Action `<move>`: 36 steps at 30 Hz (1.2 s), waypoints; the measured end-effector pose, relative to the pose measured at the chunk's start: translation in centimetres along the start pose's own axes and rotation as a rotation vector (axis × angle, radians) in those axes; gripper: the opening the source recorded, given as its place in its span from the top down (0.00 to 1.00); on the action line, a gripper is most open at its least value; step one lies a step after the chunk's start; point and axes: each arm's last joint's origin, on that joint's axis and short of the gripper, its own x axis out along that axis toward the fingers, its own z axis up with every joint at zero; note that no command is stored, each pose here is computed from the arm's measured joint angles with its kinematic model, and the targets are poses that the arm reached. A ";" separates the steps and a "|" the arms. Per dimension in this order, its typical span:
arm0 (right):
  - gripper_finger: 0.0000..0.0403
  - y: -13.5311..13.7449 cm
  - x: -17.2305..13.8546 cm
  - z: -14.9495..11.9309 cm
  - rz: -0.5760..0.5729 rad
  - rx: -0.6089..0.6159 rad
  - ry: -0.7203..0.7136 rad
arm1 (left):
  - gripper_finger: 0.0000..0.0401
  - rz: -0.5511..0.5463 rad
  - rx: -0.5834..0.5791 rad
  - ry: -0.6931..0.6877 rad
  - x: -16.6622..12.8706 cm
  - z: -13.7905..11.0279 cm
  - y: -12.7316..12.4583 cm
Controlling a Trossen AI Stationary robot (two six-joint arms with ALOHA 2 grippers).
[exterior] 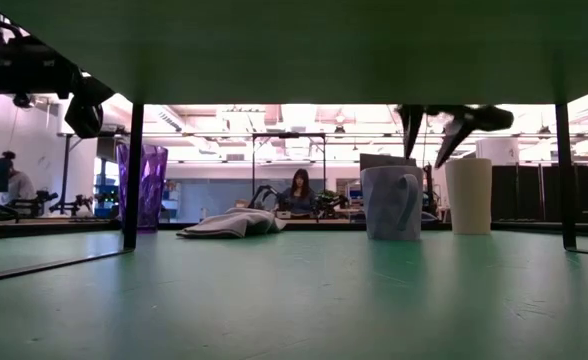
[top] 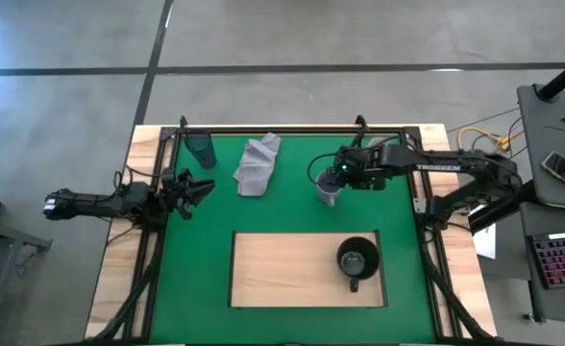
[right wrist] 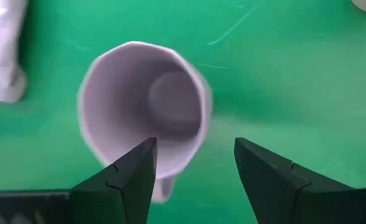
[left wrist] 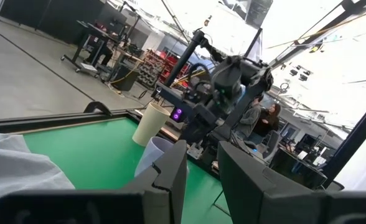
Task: Stack small to large cups/mugs on shelf
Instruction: Put the violet mug on the shelf
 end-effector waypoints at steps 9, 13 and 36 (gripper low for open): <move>0.50 1.4 2.8 0.2 -0.077 -0.081 -0.004 | 0.81 0.000 0.000 0.000 0.0 0.0 0.0; 0.57 2.0 4.0 0.5 -0.119 -0.108 -0.003 | 0.81 0.000 -0.001 0.000 0.0 0.0 0.0; 0.97 6.1 -2.9 3.1 -0.128 -0.260 0.047 | 0.81 0.000 -0.001 0.001 0.0 0.0 0.0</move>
